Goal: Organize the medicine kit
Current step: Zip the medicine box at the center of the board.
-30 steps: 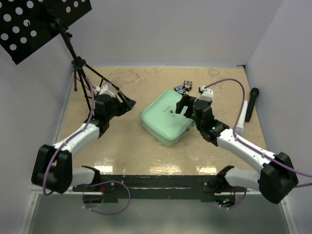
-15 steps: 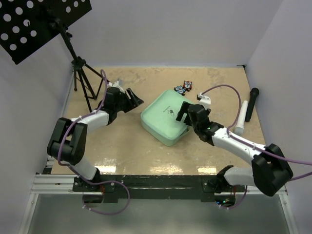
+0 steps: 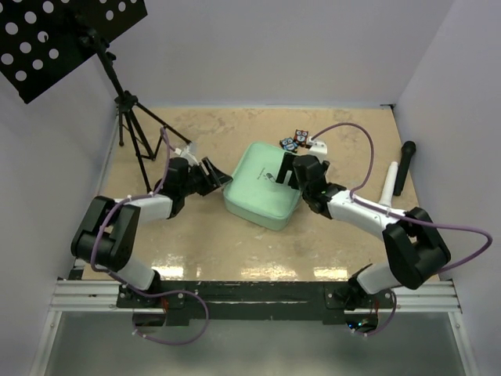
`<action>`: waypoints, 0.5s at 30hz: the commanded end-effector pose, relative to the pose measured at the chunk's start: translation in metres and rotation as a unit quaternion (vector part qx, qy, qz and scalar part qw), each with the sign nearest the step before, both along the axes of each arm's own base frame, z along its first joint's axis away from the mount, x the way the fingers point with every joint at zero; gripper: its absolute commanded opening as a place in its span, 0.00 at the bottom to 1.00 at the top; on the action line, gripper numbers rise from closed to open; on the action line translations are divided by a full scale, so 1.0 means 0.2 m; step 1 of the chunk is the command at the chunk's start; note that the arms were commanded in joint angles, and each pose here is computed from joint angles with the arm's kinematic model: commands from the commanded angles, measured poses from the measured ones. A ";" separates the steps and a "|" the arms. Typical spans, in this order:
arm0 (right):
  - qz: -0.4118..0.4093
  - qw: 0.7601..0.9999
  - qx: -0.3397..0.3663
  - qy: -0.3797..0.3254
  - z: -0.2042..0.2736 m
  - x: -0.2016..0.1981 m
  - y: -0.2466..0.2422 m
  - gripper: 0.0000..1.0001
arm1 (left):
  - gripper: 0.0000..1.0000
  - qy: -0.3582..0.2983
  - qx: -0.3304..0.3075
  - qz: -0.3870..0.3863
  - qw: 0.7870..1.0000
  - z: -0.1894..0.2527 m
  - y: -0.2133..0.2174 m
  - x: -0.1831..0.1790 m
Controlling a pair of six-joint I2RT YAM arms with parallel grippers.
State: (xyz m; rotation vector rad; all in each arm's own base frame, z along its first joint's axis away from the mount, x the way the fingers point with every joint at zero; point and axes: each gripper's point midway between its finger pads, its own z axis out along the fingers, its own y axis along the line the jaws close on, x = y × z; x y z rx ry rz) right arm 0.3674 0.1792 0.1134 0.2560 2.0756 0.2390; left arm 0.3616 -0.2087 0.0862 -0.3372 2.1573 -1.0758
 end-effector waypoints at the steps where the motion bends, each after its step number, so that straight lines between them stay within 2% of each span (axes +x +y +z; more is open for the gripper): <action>1: 0.033 0.999 0.014 0.010 0.04 -0.02 0.08 0.98 | 0.62 -0.029 0.012 0.025 0.999 0.15 0.08 -0.03; 6: 0.037 0.999 0.018 -0.022 0.19 -0.07 0.02 0.98 | 0.63 -0.058 0.062 0.074 0.994 0.28 0.23 -0.06; 12: 0.164 0.983 0.044 -0.066 0.32 -0.17 0.18 0.96 | 0.67 -0.118 0.083 0.046 0.989 0.23 0.26 -0.19; 15: 0.211 0.972 0.060 -0.080 0.34 -0.19 0.26 0.95 | 0.67 -0.160 0.060 0.051 0.984 0.21 0.27 -0.26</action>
